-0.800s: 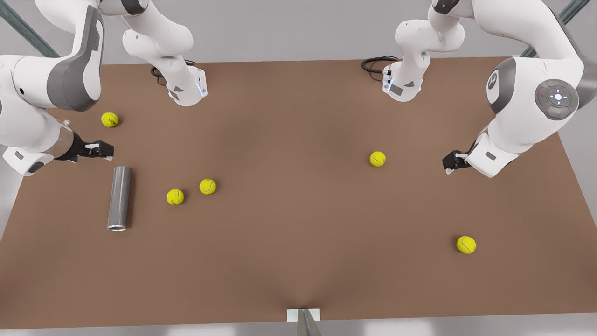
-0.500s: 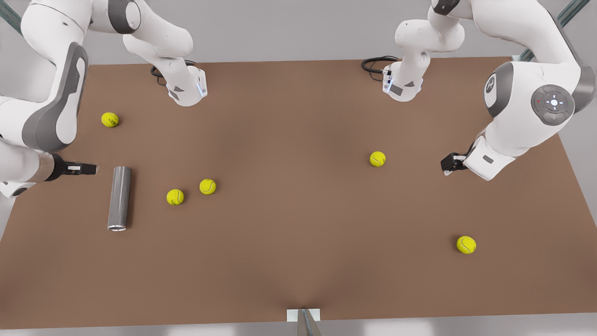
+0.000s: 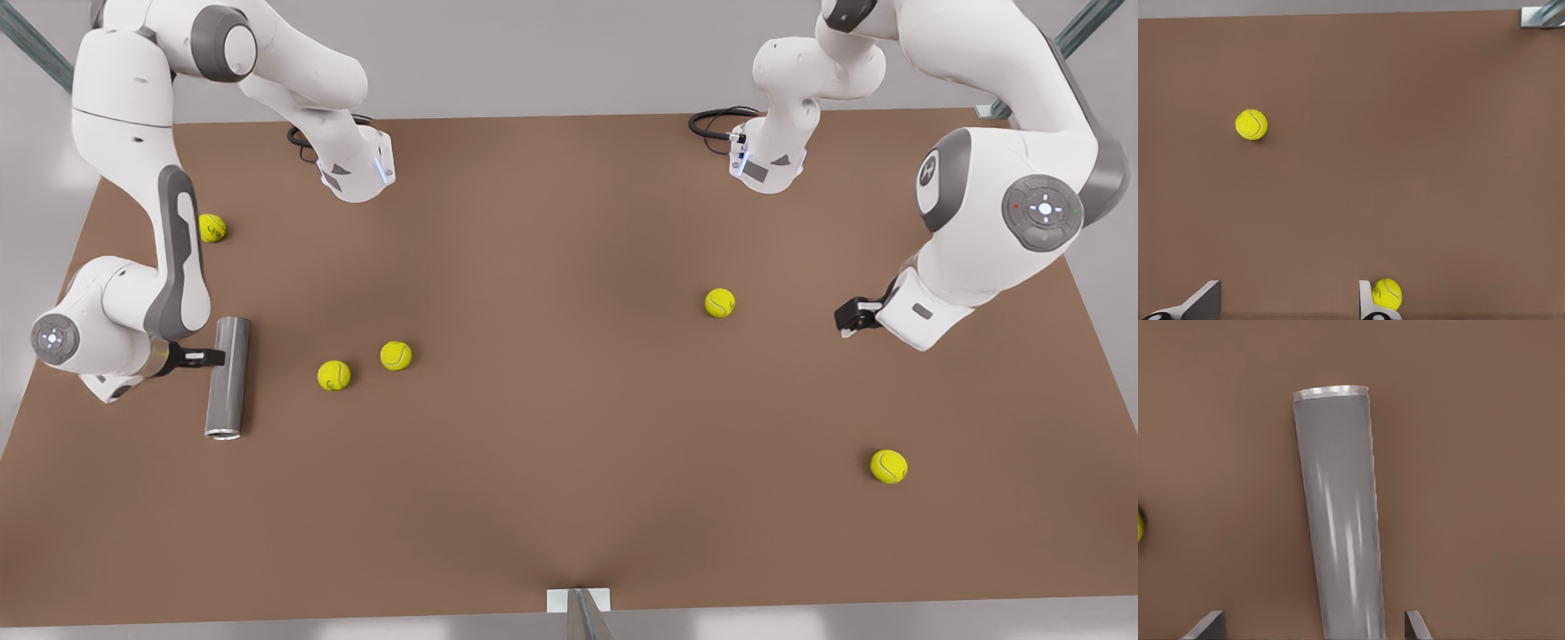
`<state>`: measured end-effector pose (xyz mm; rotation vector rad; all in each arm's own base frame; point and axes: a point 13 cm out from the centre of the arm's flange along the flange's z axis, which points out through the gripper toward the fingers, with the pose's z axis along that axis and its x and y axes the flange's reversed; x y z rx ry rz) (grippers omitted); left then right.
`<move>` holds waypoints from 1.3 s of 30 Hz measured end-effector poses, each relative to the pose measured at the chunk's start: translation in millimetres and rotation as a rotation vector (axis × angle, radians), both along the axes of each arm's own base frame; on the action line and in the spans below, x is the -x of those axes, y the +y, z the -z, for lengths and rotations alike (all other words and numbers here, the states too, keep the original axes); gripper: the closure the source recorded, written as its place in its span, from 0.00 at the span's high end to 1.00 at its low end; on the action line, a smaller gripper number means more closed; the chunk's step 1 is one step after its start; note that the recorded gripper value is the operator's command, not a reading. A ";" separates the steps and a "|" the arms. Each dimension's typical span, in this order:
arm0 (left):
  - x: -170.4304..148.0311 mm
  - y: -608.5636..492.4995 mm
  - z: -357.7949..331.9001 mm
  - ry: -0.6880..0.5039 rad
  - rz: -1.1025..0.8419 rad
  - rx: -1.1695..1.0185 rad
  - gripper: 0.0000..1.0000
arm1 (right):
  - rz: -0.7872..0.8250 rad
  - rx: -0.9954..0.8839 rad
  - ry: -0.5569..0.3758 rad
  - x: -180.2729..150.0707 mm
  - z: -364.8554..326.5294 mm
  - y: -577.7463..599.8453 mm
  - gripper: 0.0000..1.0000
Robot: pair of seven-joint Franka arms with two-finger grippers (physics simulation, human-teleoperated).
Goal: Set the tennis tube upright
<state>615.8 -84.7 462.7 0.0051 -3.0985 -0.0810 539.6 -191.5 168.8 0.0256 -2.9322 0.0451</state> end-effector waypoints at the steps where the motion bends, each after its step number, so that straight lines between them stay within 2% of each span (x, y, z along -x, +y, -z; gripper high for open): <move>1: 0.1 -0.9 0.1 0.000 0.001 0.000 1.00 | -0.008 -0.004 -0.014 7.2 11.2 0.8 1.00; 4: 0.7 -3.4 0.7 0.002 0.002 0.000 1.00 | -0.028 0.000 -0.061 22.8 41.2 -2.3 1.00; 9: 0.2 -3.9 3.2 0.006 -0.001 0.000 1.00 | -0.053 0.043 -0.159 12.6 65.8 -25.1 1.00; 18: 0.2 -3.8 8.1 0.017 -0.007 -0.003 1.00 | -0.069 0.043 -0.205 6.1 72.7 -33.0 1.00; 26: 0.5 -4.4 10.3 0.022 -0.010 -0.005 1.00 | -0.029 -0.017 -0.167 14.8 84.2 -22.7 1.00; 39: -1.0 -3.7 15.9 0.030 -0.015 -0.006 1.00 | -0.058 -0.043 -0.085 25.7 127.1 -20.3 1.00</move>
